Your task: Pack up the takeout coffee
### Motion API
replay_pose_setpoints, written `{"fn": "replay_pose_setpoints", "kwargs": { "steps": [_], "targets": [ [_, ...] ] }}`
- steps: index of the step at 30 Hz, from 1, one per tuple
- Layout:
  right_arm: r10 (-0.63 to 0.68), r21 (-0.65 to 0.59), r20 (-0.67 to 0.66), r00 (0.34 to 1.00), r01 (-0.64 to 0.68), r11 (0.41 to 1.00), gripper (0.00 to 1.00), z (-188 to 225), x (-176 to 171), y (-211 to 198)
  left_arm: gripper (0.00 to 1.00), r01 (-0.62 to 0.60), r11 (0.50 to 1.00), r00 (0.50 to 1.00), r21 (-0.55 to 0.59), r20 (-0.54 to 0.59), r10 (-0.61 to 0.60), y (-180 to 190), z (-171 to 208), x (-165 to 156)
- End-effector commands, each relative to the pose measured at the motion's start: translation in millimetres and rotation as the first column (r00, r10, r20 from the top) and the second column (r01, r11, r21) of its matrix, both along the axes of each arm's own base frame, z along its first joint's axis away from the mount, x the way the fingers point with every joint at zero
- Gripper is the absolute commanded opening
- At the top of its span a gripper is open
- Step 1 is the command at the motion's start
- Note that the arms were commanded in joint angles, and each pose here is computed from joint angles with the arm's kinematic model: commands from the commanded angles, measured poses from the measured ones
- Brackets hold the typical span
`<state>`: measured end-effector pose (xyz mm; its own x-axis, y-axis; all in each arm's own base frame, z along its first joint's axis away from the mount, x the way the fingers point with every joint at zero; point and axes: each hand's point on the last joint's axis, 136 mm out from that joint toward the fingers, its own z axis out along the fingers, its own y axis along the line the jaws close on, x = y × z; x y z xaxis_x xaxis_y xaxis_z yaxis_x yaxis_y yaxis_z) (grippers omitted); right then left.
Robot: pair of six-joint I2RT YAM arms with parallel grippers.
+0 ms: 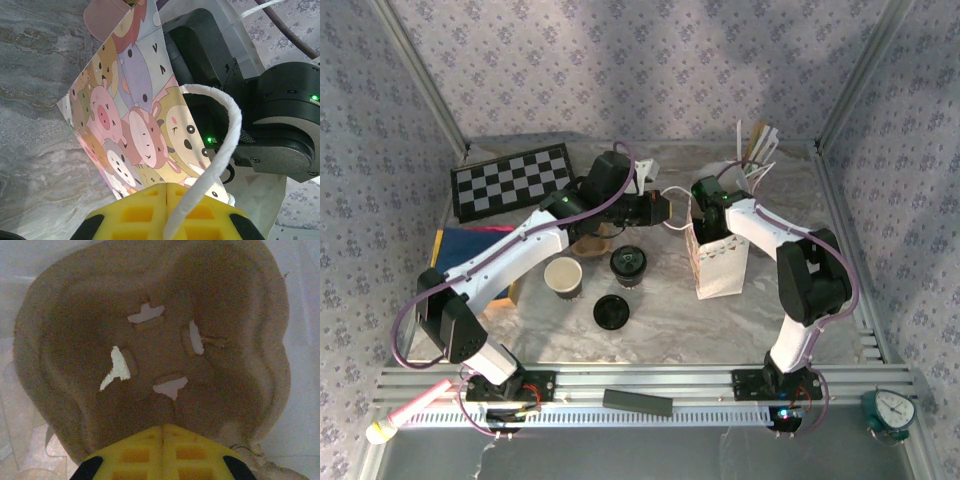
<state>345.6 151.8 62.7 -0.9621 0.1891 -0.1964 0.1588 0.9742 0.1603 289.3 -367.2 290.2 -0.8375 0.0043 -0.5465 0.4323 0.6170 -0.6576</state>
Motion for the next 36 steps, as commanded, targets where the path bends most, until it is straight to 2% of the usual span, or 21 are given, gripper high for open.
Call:
{"fn": "replay_pose_setpoints", "kwargs": {
  "steps": [1,36],
  "targets": [
    [0.014,-0.033,-0.097,0.995,-0.017,0.999,0.0,-22.2,-20.0,-6.8,0.0,0.021,1.0,1.0,-0.009,0.009,-0.021,-2.1,5.0,-1.1],
    [0.02,0.012,-0.006,1.0,-0.02,1.0,0.0,32.8,-20.0,-6.2,0.0,-0.006,1.0,1.0,0.018,-0.004,0.006,3.1,-2.9,2.3]
  ]
}}
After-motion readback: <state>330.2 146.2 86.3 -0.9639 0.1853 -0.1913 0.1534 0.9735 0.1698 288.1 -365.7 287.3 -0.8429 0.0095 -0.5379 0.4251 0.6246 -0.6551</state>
